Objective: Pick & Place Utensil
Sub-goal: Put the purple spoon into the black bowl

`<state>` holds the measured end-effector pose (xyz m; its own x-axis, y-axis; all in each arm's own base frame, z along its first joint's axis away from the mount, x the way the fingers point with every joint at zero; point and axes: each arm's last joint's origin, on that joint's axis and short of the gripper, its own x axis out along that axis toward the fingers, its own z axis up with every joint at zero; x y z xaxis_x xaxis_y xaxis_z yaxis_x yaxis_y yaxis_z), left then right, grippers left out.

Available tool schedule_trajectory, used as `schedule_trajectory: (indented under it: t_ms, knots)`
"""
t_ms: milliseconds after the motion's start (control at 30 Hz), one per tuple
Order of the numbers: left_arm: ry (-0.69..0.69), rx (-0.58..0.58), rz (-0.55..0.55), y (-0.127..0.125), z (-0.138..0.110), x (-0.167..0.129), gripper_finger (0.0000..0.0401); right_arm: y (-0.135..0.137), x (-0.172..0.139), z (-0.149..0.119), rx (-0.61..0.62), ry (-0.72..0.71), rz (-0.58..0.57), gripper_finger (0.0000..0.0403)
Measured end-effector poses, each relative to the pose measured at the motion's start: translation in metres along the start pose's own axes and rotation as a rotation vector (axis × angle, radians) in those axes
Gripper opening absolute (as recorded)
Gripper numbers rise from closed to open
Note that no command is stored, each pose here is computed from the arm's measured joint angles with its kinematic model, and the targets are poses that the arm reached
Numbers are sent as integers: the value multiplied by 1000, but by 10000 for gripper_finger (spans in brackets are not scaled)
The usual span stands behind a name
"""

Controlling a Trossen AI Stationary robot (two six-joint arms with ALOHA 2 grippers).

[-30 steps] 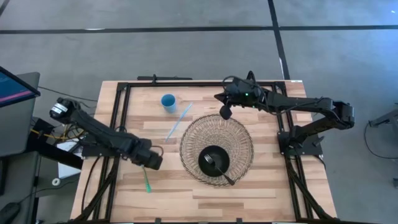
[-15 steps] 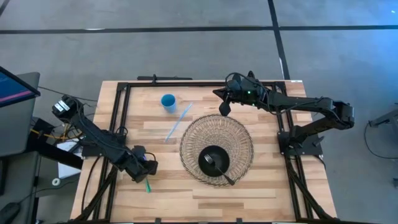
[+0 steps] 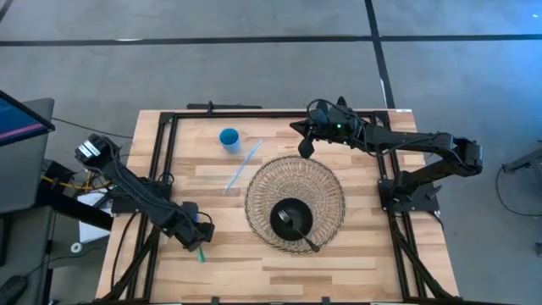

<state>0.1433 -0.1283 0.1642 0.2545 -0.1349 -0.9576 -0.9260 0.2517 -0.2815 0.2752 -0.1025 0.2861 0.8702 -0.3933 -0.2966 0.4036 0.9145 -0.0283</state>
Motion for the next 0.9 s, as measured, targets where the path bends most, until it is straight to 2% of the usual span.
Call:
schedule_trajectory:
  t_ms: [233,500,700,833,900]
  knots:
    - [-16,33,22,-2,-1,6,103,0,0,0,0,0,0,1]
    - [-33,84,-12,0,1,1,15,0,0,0,16,0,0,1]
    - [-84,43,-177,-11,8,-10,23,0,0,0,44,0,0,1]
    - [-90,70,-382,-31,19,-22,17,3,0,0,43,0,9,1]
    - [-68,82,-520,-44,25,-31,15,5,0,0,41,-3,17,1]
